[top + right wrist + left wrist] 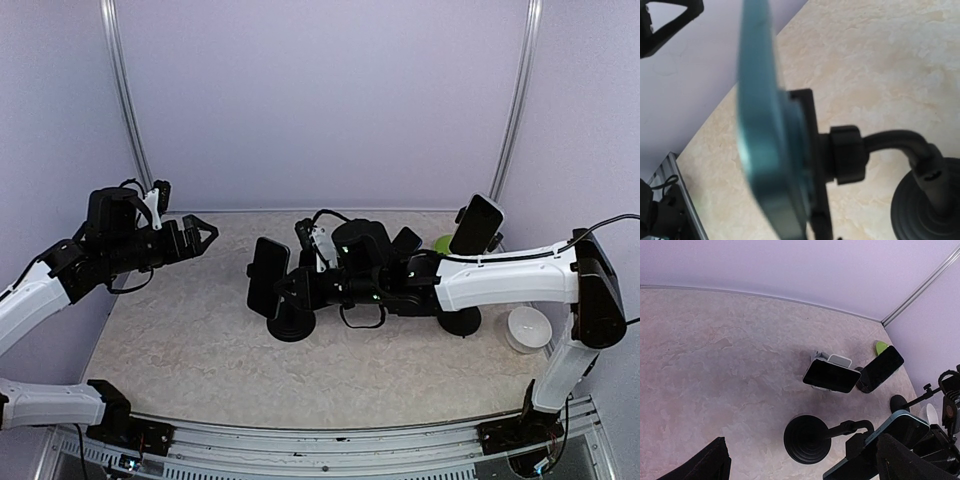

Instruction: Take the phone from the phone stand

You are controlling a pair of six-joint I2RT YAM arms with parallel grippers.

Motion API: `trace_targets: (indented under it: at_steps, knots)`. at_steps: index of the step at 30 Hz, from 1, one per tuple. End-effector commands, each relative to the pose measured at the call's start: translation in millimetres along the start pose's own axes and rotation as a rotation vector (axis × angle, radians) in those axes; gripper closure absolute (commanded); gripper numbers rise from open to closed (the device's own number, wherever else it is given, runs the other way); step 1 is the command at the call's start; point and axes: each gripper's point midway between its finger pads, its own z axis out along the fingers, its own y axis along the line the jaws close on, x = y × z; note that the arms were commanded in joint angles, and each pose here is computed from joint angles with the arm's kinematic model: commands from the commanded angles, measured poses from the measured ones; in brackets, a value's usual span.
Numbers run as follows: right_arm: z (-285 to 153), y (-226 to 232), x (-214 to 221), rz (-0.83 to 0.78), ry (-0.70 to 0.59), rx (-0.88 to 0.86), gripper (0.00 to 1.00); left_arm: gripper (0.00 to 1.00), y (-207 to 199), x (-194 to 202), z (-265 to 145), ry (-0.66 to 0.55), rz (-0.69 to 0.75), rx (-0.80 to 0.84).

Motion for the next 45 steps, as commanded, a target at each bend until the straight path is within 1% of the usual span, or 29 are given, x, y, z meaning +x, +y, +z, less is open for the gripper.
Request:
trace_targets:
  at_steps: [1,4,6,10,13,21,25,29,33,35,39,43,45]
  knots:
    - [1.4,6.4,-4.4,-0.015,-0.017,-0.003,0.72,0.01,-1.2,-3.5,0.8,-0.018,0.035,0.012]
    - [-0.7,3.4,-7.0,-0.020,-0.025,0.012,0.77,0.01,-2.6,-0.2,0.1,-0.008,0.051,0.025]
    - [-3.6,2.5,-11.4,-0.028,-0.041,0.018,0.82,0.01,-7.4,2.4,-0.7,0.001,0.056,0.056]
    - [-10.2,2.5,-22.2,-0.037,-0.086,0.009,0.94,0.01,-13.1,2.4,-5.7,-0.022,0.048,0.099]
    - [-13.9,2.5,-29.5,-0.061,-0.113,0.016,1.00,0.01,-15.2,6.1,-7.4,-0.024,0.069,0.124]
    - [-24.9,-6.2,-50.7,-0.087,-0.181,0.047,1.00,0.01,-29.1,28.3,-5.8,0.045,0.173,0.232]
    - [-32.6,-7.2,-62.5,-0.078,-0.231,0.036,1.00,0.01,-46.1,39.5,-11.2,0.029,0.242,0.303]
    - [-29.2,-7.1,-64.0,-0.073,-0.226,0.031,1.00,0.01,-65.9,57.8,-10.1,0.026,0.322,0.342]
    - [-26.3,-6.1,-60.1,-0.067,-0.214,0.016,1.00,0.01,-74.7,75.5,5.8,0.058,0.371,0.330]
    - [-26.8,-5.8,-59.7,-0.061,-0.216,0.011,1.00,0.03,-75.3,80.2,15.3,0.061,0.372,0.325]
    - [-26.5,-2.3,-59.6,-0.055,-0.214,-0.013,1.00,0.04,-84.5,90.6,29.7,0.062,0.389,0.375]
    - [-24.9,-3.5,-57.6,-0.046,-0.207,-0.013,1.00,0.04,-90.8,106.9,44.0,0.087,0.440,0.391]
    - [-23.6,-2.5,-56.6,-0.044,-0.203,-0.021,1.00,0.03,-92.3,110.9,49.8,0.078,0.451,0.391]
